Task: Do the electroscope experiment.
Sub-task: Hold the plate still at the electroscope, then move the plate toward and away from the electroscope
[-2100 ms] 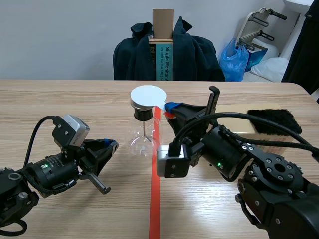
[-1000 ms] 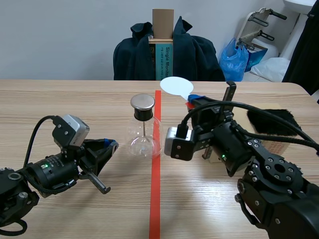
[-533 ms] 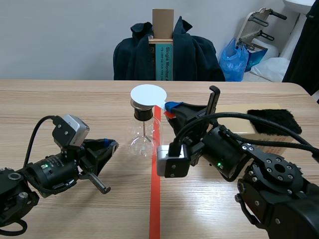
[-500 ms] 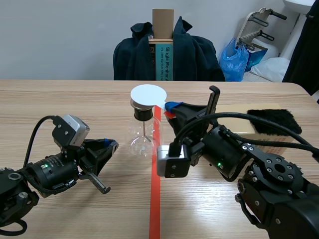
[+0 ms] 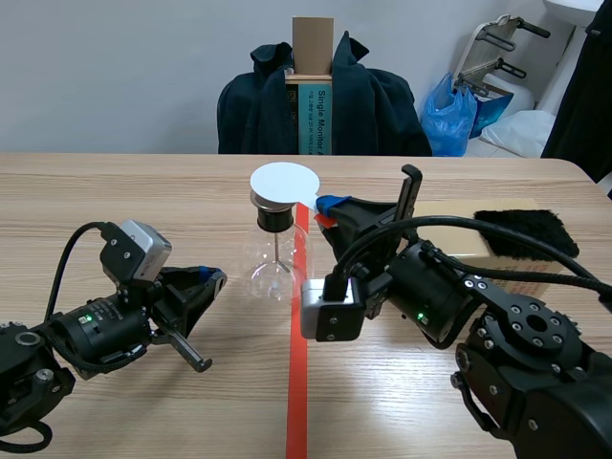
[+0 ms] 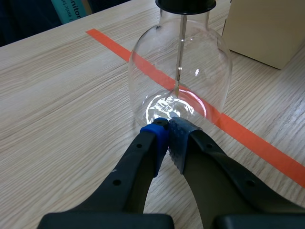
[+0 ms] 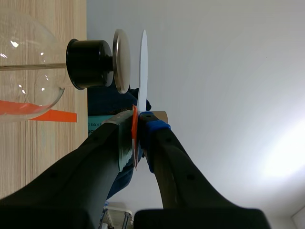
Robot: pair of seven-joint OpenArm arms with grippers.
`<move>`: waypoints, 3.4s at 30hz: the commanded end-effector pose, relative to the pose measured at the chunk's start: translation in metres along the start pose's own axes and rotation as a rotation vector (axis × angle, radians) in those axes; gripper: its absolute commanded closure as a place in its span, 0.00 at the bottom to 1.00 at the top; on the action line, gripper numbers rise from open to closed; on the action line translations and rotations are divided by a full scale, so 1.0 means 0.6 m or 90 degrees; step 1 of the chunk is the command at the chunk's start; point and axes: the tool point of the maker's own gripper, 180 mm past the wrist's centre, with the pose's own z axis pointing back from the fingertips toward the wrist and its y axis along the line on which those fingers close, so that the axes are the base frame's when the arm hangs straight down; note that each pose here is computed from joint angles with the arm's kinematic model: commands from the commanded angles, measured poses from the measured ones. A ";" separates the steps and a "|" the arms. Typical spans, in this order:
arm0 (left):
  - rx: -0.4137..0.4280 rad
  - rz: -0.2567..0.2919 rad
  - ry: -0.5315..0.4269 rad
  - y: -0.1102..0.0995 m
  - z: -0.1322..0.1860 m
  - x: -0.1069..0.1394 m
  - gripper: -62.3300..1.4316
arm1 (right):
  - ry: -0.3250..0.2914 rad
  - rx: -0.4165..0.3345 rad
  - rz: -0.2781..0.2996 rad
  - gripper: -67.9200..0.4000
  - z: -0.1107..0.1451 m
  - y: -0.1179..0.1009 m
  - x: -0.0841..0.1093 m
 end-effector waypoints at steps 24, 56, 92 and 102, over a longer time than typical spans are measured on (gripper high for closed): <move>0.003 -0.001 -0.027 0.003 -0.006 0.021 0.93 | -0.003 -0.022 0.016 0.98 -0.007 -0.021 -0.007; 0.003 -0.001 -0.027 0.003 -0.006 0.021 0.93 | 0.035 -0.034 0.023 0.98 -0.006 -0.028 -0.025; 0.016 -0.008 -0.028 0.009 -0.005 0.022 0.93 | 0.092 -0.035 0.021 0.98 -0.003 -0.028 -0.052; 0.016 -0.008 -0.028 0.009 -0.005 0.022 0.93 | -0.012 -0.033 0.024 0.98 -0.006 -0.026 -0.002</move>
